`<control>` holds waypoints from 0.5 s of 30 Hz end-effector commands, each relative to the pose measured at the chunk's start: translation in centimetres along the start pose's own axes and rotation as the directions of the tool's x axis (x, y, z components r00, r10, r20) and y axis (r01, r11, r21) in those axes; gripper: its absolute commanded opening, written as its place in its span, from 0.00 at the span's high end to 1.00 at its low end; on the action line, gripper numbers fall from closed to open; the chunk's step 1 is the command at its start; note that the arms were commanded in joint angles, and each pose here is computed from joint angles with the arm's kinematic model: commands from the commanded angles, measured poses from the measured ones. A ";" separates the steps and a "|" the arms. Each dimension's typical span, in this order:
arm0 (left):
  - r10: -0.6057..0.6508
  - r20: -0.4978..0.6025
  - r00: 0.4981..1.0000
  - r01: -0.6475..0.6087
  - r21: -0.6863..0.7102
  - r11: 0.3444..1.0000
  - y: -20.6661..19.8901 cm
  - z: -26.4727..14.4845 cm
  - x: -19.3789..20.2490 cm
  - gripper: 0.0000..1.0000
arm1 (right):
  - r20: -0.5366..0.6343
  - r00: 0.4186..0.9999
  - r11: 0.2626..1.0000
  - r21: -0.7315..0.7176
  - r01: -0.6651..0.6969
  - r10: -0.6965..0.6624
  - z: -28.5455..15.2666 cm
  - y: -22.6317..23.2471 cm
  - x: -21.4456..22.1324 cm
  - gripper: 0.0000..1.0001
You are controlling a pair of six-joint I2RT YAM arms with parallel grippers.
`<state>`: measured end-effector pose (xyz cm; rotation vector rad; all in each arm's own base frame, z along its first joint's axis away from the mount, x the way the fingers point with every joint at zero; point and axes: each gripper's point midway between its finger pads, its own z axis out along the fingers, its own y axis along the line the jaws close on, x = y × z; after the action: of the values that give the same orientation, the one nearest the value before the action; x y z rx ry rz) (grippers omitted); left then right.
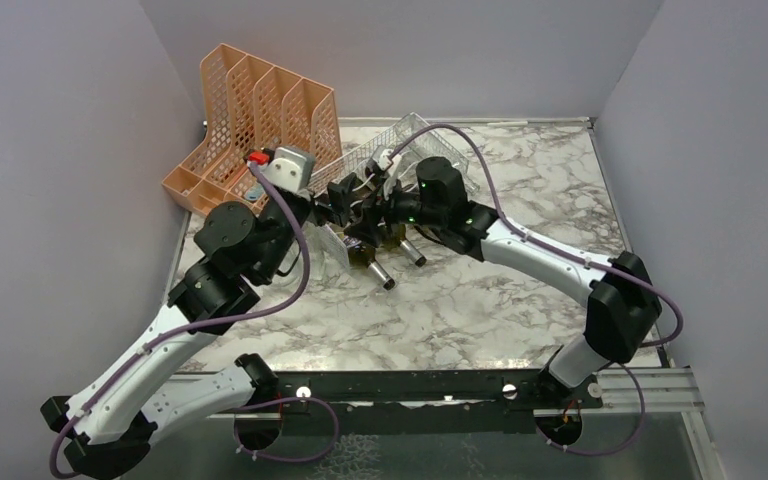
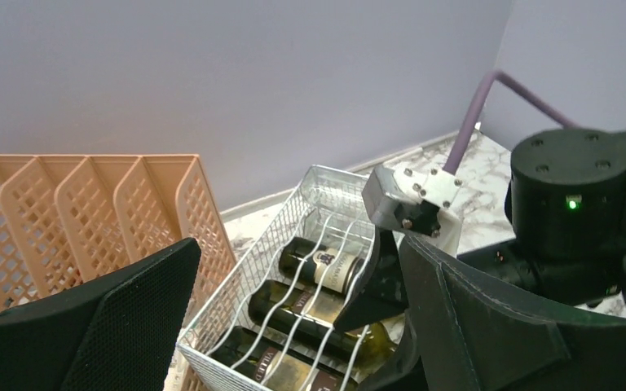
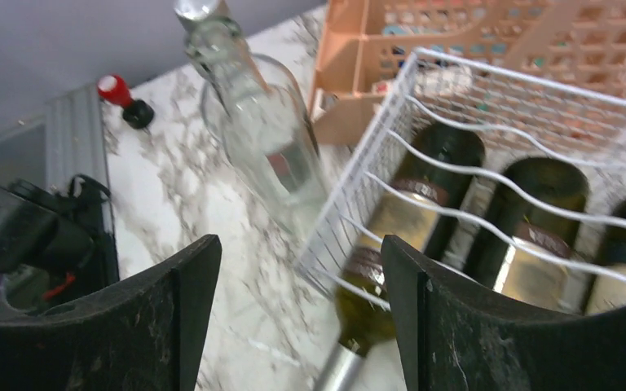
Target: Put the wine bottle on the wine rack
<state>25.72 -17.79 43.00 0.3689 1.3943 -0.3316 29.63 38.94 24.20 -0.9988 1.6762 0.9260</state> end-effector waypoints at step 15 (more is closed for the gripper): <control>0.000 0.100 0.995 0.014 -0.136 0.991 3.9 -3.2 -4.2 0.01 | 0.222 0.971 0.974 -0.182 0.132 -0.090 9.8 6.0 -4.8 0.20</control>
<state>24.43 -14.19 45.25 0.2767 1.3454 -0.2710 28.88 49.12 24.56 -1.0360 1.4902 1.0743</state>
